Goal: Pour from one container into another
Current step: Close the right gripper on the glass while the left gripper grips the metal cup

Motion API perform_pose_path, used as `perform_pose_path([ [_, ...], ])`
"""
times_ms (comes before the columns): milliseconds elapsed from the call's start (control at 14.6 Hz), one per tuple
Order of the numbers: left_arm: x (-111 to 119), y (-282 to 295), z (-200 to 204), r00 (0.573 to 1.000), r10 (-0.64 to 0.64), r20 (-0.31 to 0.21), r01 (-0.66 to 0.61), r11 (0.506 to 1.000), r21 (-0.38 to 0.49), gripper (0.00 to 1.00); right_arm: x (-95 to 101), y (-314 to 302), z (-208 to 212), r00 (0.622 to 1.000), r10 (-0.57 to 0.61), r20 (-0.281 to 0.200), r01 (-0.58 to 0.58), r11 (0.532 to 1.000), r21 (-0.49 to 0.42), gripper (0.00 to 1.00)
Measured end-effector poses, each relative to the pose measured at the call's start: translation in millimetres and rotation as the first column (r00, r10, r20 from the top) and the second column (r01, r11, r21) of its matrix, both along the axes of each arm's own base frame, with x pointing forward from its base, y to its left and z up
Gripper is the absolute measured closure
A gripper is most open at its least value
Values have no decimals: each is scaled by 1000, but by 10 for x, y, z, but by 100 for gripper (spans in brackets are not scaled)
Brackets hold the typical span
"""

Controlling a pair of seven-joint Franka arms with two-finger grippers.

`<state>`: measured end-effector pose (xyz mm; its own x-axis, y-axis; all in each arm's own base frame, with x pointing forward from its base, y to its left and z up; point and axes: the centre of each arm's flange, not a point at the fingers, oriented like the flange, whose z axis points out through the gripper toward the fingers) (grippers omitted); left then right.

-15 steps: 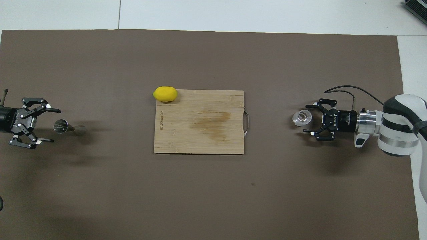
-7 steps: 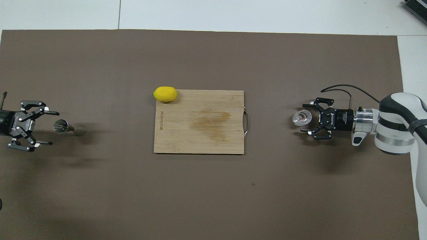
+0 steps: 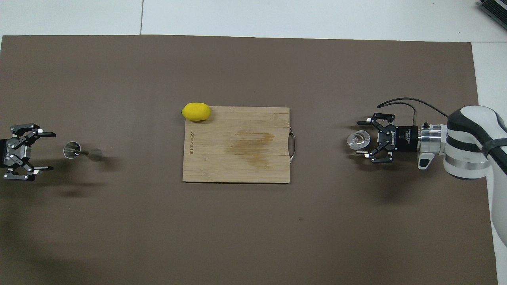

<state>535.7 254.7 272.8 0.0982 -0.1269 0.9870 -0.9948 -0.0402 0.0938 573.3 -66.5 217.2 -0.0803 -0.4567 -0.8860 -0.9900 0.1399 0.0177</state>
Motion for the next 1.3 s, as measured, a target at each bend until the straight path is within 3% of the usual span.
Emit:
perform_pose_path([
  [273,-163,100,-305,998,47,-51,-48,999,-21,0,35,-2,15,999,-19,-31,18,1000,-23,0],
  [546,-178,-50,-469,995,63,-71,-66,997,-48,0,37,-10,18,999,-12,-38,10,999,-36,0],
  [1230,62,-572,-443,999,3,-34,-6,996,-89,0,46,56,16,999,-4,-50,2,999,-42,1],
  [1298,70,-594,-435,999,-1,-33,-2,996,-92,0,45,54,15,999,-4,-51,2,999,-44,5],
])
